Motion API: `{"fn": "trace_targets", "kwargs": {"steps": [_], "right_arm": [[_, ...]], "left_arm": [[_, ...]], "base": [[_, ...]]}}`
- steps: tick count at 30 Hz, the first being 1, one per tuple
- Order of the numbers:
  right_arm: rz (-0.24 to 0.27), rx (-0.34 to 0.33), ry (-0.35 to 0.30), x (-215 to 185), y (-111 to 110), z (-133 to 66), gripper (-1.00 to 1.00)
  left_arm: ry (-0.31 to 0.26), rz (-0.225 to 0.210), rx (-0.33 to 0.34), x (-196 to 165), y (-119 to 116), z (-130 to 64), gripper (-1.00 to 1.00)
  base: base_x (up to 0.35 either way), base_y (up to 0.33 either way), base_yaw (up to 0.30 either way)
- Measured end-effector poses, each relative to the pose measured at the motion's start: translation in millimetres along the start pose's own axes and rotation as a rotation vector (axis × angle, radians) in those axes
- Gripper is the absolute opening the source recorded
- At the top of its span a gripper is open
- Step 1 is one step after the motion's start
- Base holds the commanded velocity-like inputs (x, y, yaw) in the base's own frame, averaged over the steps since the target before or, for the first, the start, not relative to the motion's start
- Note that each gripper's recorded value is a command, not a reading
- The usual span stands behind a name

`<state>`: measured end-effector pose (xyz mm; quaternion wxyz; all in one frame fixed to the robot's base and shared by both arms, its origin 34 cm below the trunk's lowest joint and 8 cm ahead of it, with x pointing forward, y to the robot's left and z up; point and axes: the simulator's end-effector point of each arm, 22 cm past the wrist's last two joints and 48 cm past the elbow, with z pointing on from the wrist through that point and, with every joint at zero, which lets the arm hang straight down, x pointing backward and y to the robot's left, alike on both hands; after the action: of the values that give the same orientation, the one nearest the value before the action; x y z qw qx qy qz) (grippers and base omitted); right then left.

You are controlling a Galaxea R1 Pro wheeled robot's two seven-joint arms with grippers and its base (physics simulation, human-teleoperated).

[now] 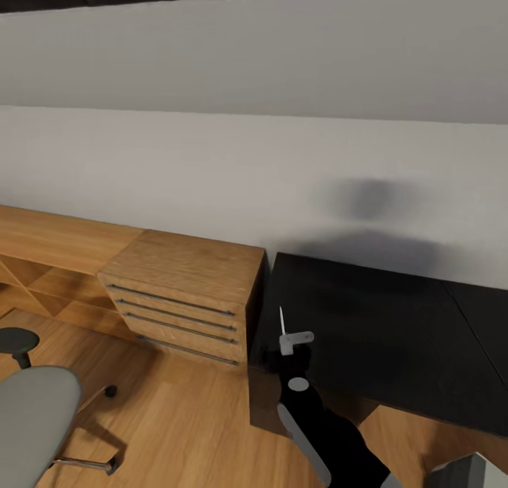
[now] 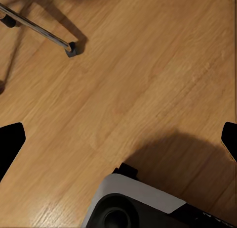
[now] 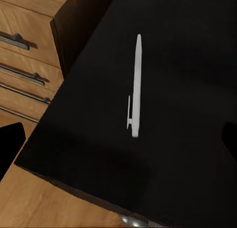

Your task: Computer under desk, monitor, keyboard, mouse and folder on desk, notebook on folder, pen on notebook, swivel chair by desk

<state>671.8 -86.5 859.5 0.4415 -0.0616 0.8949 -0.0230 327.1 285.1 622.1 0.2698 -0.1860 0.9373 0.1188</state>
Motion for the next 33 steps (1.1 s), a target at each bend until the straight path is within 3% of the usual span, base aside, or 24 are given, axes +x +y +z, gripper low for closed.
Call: {"fn": "trace_targets", "kwargs": {"steps": [8,13,20,33], "right_arm": [[0.063,0.064,-0.040,15.2,-30.0,17.2,1.00],[0.057,0.086,-0.014,40.7,-36.9,25.4,1.00],[0.041,0.017,0.022,59.8,-22.0,30.6,1.00],[0.013,-0.011,0.059,81.9,-27.1,52.1,1.00]], "left_arm": [[0.000,0.004,0.005,0.2,-2.2,-0.3,1.00],[-0.001,0.005,0.007,0.2,-2.6,-0.5,1.00],[-0.001,0.005,0.008,-0.1,-3.5,-0.6,1.00],[-0.001,0.007,0.008,0.2,-3.9,-0.7,1.00]], "base": [[0.078,0.000,0.000],[0.119,0.000,0.000],[0.146,0.000,0.000],[0.010,0.000,0.000]]}}
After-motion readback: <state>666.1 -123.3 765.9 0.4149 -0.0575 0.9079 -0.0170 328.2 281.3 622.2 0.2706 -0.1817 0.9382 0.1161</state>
